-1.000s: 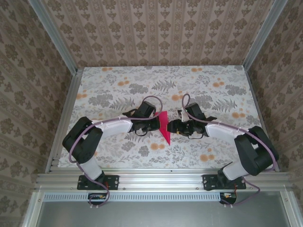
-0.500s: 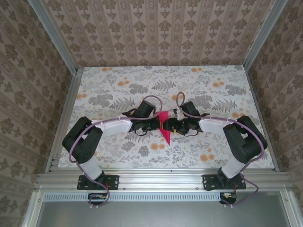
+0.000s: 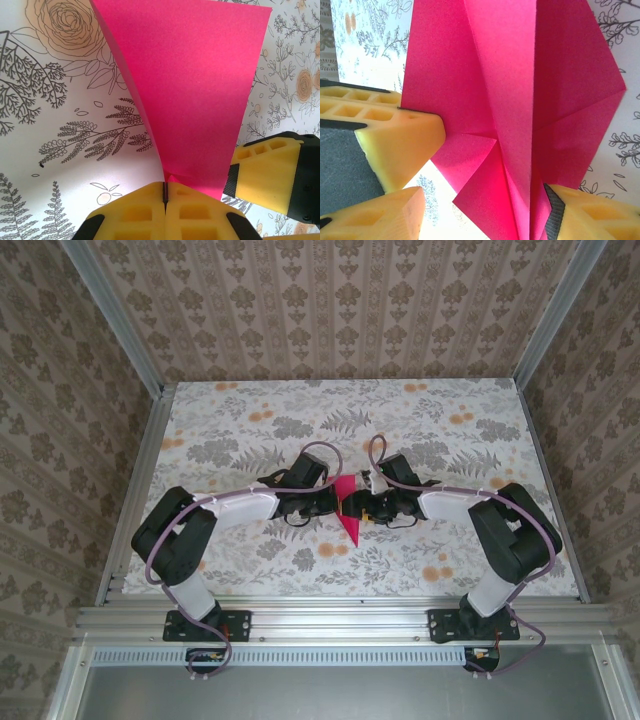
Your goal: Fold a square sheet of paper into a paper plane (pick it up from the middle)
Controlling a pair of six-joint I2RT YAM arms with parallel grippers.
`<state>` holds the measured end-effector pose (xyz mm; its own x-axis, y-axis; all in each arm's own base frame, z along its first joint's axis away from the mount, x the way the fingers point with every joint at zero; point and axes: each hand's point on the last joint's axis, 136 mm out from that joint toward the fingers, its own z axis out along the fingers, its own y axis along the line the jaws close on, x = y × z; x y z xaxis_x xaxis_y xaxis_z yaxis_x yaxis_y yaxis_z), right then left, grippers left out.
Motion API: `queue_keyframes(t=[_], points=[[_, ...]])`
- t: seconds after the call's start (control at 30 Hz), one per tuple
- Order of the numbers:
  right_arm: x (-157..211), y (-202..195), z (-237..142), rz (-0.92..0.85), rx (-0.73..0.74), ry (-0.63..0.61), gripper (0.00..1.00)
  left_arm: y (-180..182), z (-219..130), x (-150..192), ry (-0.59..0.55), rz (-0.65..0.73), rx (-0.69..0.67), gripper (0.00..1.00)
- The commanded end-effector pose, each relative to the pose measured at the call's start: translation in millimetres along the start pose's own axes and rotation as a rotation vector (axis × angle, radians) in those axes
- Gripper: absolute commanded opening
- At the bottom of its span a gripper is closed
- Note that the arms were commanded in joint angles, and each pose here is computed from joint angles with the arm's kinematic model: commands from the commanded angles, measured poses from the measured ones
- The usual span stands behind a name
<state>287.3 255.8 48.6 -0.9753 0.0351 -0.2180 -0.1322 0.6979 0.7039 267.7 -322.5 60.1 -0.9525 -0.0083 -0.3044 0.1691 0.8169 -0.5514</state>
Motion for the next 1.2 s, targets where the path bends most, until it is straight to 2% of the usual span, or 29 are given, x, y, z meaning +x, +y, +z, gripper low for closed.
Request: queue_keyframes(t=[0.0, 0.3, 0.47, 0.87, 1.17], points=[[9.9, -4.5, 3.6, -0.032, 0.023, 0.032, 0.59, 6.1, -2.0, 2.3, 0.010, 0.007, -0.020, 0.00], [15.0, -14.0, 7.7, -0.063, 0.095, 0.054, 0.47, 5.2, -0.9, 2.1, 0.014, 0.005, -0.018, 0.00], [16.1, -17.4, 10.3, -0.075, 0.120, 0.063, 0.38, 5.0, -0.5, 2.0, 0.015, 0.004, -0.018, 0.00], [12.7, -18.8, 15.7, -0.084, 0.149, 0.067, 0.28, 4.9, 0.4, 3.4, 0.022, 0.003, -0.013, 0.00], [12.2, -18.1, 7.2, -0.101, 0.189, 0.072, 0.07, -2.1, -3.0, -0.5, 0.006, -0.006, 0.012, 0.00]])
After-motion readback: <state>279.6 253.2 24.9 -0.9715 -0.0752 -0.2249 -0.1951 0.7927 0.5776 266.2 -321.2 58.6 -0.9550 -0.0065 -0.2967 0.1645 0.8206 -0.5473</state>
